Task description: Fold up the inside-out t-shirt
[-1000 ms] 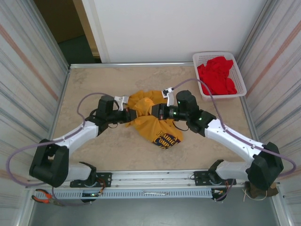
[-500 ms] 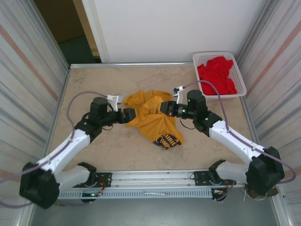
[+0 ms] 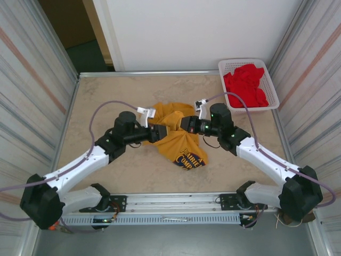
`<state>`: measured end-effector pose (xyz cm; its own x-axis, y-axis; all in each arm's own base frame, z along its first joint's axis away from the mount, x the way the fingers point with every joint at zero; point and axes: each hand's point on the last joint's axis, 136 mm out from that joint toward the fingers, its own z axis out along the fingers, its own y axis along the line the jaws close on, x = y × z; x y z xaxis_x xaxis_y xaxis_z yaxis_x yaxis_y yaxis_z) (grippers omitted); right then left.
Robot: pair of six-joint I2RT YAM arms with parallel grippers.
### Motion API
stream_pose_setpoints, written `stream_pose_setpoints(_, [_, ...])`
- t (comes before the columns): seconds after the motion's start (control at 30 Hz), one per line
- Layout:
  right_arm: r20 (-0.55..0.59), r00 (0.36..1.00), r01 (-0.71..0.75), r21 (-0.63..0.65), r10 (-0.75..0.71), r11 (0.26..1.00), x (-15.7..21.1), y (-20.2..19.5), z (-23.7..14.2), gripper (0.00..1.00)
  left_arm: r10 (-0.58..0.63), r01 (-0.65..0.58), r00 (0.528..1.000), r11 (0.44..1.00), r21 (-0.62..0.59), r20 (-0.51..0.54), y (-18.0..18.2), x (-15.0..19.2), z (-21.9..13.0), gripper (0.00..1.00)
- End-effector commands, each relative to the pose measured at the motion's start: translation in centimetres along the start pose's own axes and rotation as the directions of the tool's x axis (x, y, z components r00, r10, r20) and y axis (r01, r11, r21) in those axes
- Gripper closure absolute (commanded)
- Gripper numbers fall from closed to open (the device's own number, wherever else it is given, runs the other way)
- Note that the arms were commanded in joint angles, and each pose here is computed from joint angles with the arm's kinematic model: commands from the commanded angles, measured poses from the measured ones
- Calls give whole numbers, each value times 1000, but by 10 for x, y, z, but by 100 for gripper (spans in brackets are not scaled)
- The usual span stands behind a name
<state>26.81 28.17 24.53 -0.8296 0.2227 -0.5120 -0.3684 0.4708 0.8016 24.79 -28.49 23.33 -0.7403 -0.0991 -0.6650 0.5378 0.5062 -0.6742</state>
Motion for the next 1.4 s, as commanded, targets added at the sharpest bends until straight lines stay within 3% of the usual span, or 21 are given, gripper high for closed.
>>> stream_pose_setpoints(0.0, [11, 1000, -7, 7, 7, 1000, -1, 2, -1, 100, 55, -57, 995, 998, 32, 79, -15, -25, 7, 66])
stream_pose_setpoints(0.53, [6, 1000, -1, -3, 1, 1000, -1, 11, 3, 100, 46, -47, 999, 999, 15, 17, 5, -6, 49, 56])
stream_pose_setpoints(0.57, [7, 1000, 0, -3, 0, 1000, -1, 11, 3, 100, 45, -45, 999, 999, 9, 17, 6, -6, 50, 58])
stream_pose_setpoints(0.63, [7, 1000, 0, 5, 0, 1000, -1, 10, 2, 100, 44, -44, 999, 999, -4, 20, 10, -6, 51, 82])
stream_pose_setpoints(0.7, [8, 1000, 2, 18, -2, 1000, 0, 6, 1, 100, 52, -52, 998, 999, -15, 27, 10, -9, 48, 97])
stream_pose_setpoints(0.83, [27, 1000, -16, 72, 14, 997, -3, -12, -4, 100, 64, -63, 997, 998, -23, 36, 2, -27, 25, 100])
stream_pose_setpoints(0.97, [52, 998, -44, 200, 34, 979, -10, -49, -3, 100, 59, -60, 998, 997, 58, 12, -25, -49, -6, 100])
stream_pose_setpoints(1.03, [57, 997, -57, 268, 44, 962, -13, -68, 3, 77, 60, -60, 998, 990, 124, 4, -44, -60, -22, 100])
stream_pose_setpoints(1.13, [43, 998, -59, 336, 48, 940, -20, -86, 15, 53, 43, -42, 999, 971, 234, -1, -73, -77, -39, 100])
stream_pose_setpoints(1.23, [6, 999, -40, 391, 42, 920, -20, -93, 23, 45, -5, -3, 1000, 946, 324, 23, -92, -94, -52, 100])
stream_pose_setpoints(1.37, [17, 1000, -4, 419, -4, 908, -20, -75, 6, 44, -64, 41, 997, 928, 369, 49, -98, -107, -61, 100])
